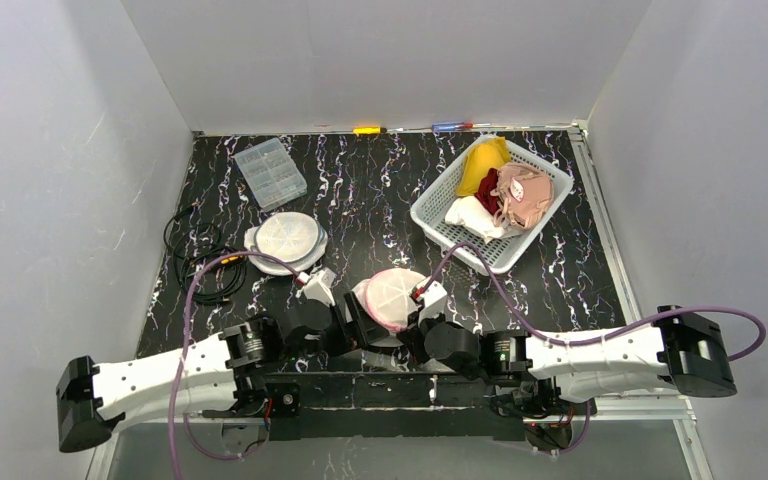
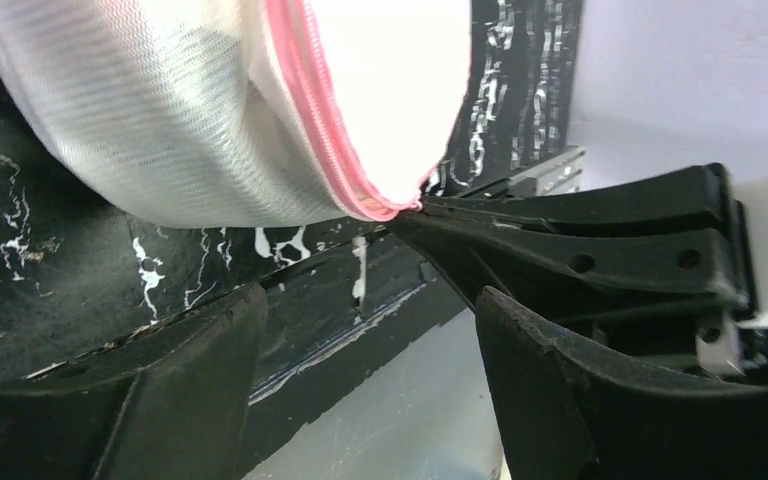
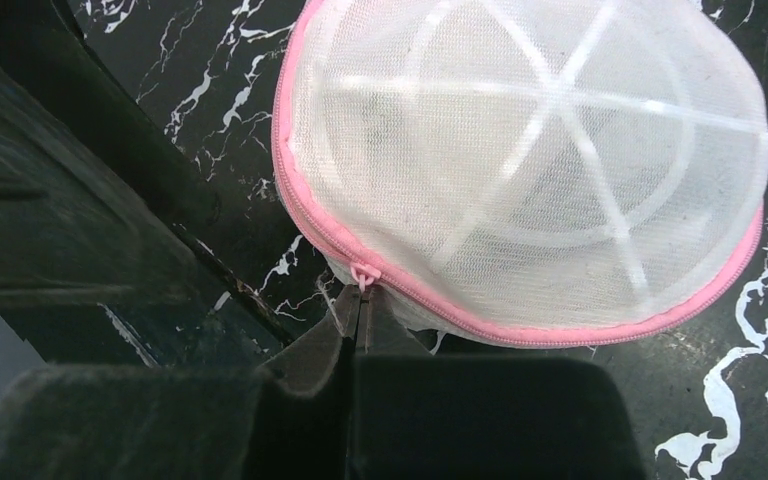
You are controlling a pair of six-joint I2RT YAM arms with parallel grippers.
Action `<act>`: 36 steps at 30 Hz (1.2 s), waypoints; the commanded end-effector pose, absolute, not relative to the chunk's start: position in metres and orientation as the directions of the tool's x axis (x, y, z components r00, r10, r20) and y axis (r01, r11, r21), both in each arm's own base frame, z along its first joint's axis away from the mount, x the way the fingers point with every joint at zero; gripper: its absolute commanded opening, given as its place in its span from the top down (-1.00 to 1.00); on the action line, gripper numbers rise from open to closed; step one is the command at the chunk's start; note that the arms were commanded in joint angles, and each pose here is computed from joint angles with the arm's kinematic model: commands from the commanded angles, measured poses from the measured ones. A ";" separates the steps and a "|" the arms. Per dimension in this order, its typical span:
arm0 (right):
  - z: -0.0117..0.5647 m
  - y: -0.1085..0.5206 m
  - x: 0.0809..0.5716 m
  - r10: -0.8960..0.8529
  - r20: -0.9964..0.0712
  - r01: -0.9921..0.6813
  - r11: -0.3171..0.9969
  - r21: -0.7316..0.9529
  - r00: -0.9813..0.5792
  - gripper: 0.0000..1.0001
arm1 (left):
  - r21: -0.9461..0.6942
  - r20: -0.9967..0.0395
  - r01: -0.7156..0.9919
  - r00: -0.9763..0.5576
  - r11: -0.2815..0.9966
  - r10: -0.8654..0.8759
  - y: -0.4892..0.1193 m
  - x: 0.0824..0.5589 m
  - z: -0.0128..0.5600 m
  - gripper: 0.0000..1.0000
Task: Unzip the laundry bag and remove the bra
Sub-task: Unzip the laundry bag at the center of the board.
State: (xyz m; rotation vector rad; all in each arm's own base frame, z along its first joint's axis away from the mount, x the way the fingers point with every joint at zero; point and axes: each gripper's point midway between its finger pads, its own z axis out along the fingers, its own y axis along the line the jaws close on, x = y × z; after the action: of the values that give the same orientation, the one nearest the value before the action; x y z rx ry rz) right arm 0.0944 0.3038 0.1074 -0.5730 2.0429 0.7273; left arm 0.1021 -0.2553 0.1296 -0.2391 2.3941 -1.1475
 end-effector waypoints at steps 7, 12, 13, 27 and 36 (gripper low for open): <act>0.137 0.331 0.086 -0.045 -0.845 -0.649 0.663 0.373 -0.532 0.97 | -0.727 -0.371 -0.045 -0.814 0.686 -0.447 -0.267 0.125 0.136 -0.41; 0.141 0.336 0.083 -0.048 -0.845 -0.662 0.646 0.380 -0.532 0.97 | -0.704 -0.384 -0.076 -0.796 0.706 -0.467 -0.265 0.132 0.134 -0.19; 0.142 0.336 0.082 -0.051 -0.846 -0.665 0.644 0.378 -0.531 0.97 | -0.700 -0.385 -0.078 -0.796 0.710 -0.467 -0.265 0.132 0.133 -0.14; 0.143 0.332 0.079 -0.059 -0.846 -0.667 0.645 0.373 -0.530 0.97 | -0.639 -0.438 -0.100 -0.768 0.763 -0.467 -0.253 0.140 0.123 0.57; 0.145 0.311 0.081 -0.044 -0.842 -0.640 0.672 0.373 -0.538 0.97 | -0.604 -0.473 -0.112 -0.747 0.789 -0.467 -0.242 0.144 0.126 1.00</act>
State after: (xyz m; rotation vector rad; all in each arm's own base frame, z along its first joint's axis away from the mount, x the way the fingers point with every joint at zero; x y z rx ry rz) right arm 0.0784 0.3167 0.1266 -0.5872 2.0332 0.8432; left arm 0.1335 -0.2606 0.1240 -0.4119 2.3938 -0.8542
